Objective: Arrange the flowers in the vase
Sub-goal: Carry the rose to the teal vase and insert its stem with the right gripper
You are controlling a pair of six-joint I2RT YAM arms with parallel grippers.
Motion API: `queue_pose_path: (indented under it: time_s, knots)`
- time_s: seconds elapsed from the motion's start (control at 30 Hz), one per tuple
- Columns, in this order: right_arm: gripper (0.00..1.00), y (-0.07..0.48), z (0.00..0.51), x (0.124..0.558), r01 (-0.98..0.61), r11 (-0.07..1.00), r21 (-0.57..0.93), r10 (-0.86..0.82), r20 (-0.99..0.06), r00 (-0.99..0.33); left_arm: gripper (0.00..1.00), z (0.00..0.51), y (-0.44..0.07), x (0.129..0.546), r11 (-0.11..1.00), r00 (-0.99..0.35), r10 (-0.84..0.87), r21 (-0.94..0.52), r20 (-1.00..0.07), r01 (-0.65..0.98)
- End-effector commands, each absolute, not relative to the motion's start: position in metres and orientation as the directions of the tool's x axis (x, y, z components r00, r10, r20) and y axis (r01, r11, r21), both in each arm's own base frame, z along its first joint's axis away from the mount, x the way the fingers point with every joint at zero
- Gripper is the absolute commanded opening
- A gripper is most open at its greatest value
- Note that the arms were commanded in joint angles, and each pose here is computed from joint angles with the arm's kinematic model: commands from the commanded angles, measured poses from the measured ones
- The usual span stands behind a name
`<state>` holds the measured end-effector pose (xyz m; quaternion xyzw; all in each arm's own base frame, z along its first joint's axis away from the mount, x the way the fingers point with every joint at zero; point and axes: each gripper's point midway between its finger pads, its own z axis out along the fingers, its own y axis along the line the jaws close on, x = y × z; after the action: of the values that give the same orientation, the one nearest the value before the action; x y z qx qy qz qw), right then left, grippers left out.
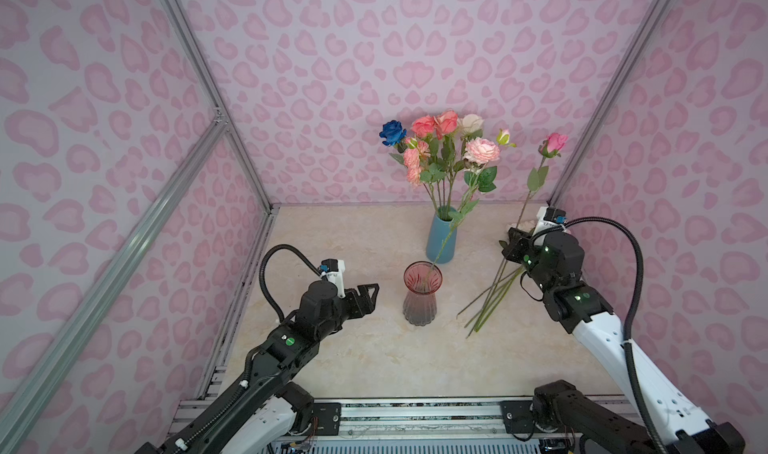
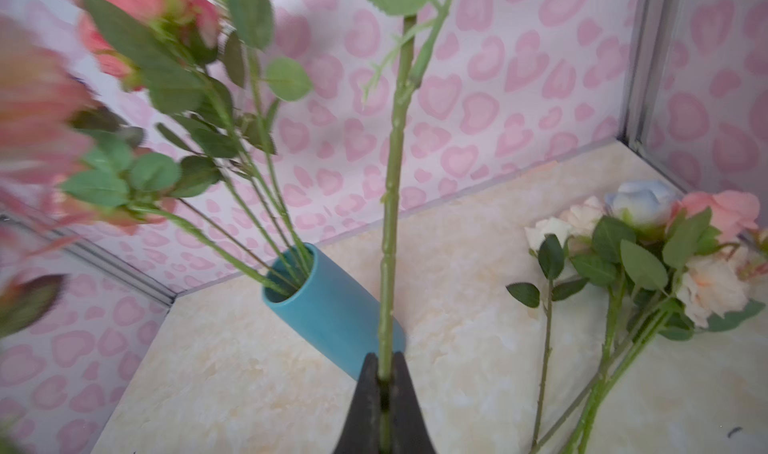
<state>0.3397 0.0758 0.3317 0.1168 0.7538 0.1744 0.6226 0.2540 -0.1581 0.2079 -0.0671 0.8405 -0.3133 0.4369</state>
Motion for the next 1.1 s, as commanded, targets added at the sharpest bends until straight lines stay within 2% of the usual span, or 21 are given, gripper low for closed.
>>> queue_pose_path:
  time_s: [0.0, 0.13, 0.3, 0.67, 0.8, 1.07]
  knots:
    - [0.01, 0.068, 0.370, 0.319, -0.040, 0.935, 0.351, 0.351, -0.936, -0.020, 0.84, 0.206, -0.133, 0.256, 0.812, -0.541, -0.462, -0.581, -0.703, 0.061]
    - [0.01, 0.088, 0.407, 0.295, -0.147, 0.933, 0.330, 0.341, -0.938, 0.061, 0.86, 0.204, -0.118, 0.253, 0.804, -0.501, -0.513, -0.594, -0.697, 0.004]
    - [0.01, 0.125, 0.441, 0.279, -0.285, 0.911, 0.298, 0.338, -0.935, 0.103, 0.99, 0.195, -0.107, 0.248, 0.777, -0.470, -0.572, -0.627, -0.672, -0.049]
    - [0.00, 0.238, 0.494, 0.275, -0.537, 0.822, 0.189, 0.305, -0.943, 0.135, 0.97, 0.176, -0.108, 0.235, 0.725, -0.495, -0.616, -0.686, -0.613, -0.053]
    - [0.00, 0.272, 0.493, 0.284, -0.570, 0.810, 0.140, 0.270, -0.951, 0.150, 0.97, 0.179, -0.103, 0.228, 0.719, -0.480, -0.621, -0.694, -0.619, -0.034]
    - [0.00, 0.296, 0.444, 0.313, -0.518, 0.850, 0.095, 0.201, -0.967, 0.153, 0.98, 0.182, -0.095, 0.222, 0.720, -0.454, -0.628, -0.693, -0.632, -0.030]
